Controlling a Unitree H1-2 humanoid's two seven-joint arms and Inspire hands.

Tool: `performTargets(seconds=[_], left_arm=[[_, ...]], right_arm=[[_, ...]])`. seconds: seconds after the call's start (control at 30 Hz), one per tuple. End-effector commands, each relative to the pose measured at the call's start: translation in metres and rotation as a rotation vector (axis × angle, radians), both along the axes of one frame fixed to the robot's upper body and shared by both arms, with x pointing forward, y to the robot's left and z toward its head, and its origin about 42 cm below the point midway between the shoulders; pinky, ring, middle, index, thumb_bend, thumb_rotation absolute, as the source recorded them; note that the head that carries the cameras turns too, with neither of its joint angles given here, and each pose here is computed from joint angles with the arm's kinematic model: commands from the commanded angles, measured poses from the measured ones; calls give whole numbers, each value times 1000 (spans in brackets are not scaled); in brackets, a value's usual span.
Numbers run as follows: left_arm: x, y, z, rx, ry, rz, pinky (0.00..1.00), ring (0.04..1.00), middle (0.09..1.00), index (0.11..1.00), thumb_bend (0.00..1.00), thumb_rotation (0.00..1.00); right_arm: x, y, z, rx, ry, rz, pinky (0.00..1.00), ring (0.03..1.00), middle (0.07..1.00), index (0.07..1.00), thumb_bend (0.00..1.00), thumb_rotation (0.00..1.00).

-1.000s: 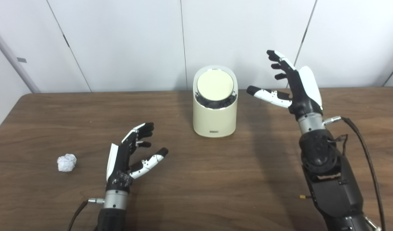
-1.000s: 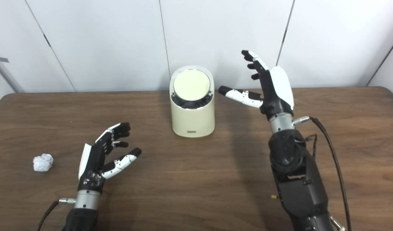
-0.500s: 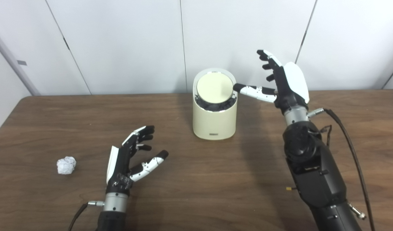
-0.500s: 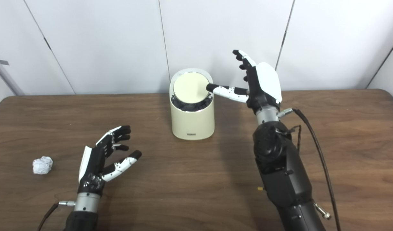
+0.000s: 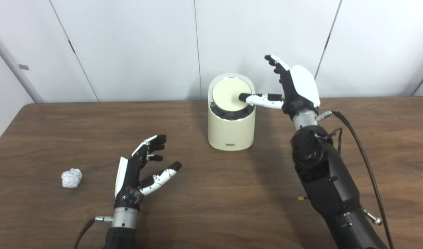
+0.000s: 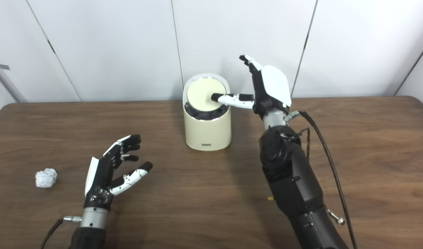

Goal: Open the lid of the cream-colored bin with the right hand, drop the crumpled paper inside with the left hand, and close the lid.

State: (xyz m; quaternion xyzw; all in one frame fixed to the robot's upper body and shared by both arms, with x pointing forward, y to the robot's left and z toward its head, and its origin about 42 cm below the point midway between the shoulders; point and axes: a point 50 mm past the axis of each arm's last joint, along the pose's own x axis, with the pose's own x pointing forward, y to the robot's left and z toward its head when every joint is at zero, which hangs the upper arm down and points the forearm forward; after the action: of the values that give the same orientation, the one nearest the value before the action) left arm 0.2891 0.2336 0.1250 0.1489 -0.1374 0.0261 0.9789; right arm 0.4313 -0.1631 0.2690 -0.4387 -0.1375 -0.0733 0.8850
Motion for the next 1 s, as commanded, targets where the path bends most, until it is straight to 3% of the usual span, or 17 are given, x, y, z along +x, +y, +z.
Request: performTargets(seconds=[0.0, 0.5, 0.97], left_arm=[[5, -4, 5, 4, -53, -6, 639, 762, 786, 784, 768, 363], [4, -10, 9, 7, -58, -6, 628, 757, 784, 780, 776, 369], [0, -11, 10, -8, -62, -4, 633, 755, 782, 778, 785, 367]], right_arm=[[4, 11, 25, -7, -77, 8, 751, 826, 861, 869, 1000, 559], [10, 27, 20, -43, -49, 29, 687, 818, 852, 867, 1000, 565], [14, 28, 10, -102, -36, 10, 687, 807, 840, 855, 998, 449]])
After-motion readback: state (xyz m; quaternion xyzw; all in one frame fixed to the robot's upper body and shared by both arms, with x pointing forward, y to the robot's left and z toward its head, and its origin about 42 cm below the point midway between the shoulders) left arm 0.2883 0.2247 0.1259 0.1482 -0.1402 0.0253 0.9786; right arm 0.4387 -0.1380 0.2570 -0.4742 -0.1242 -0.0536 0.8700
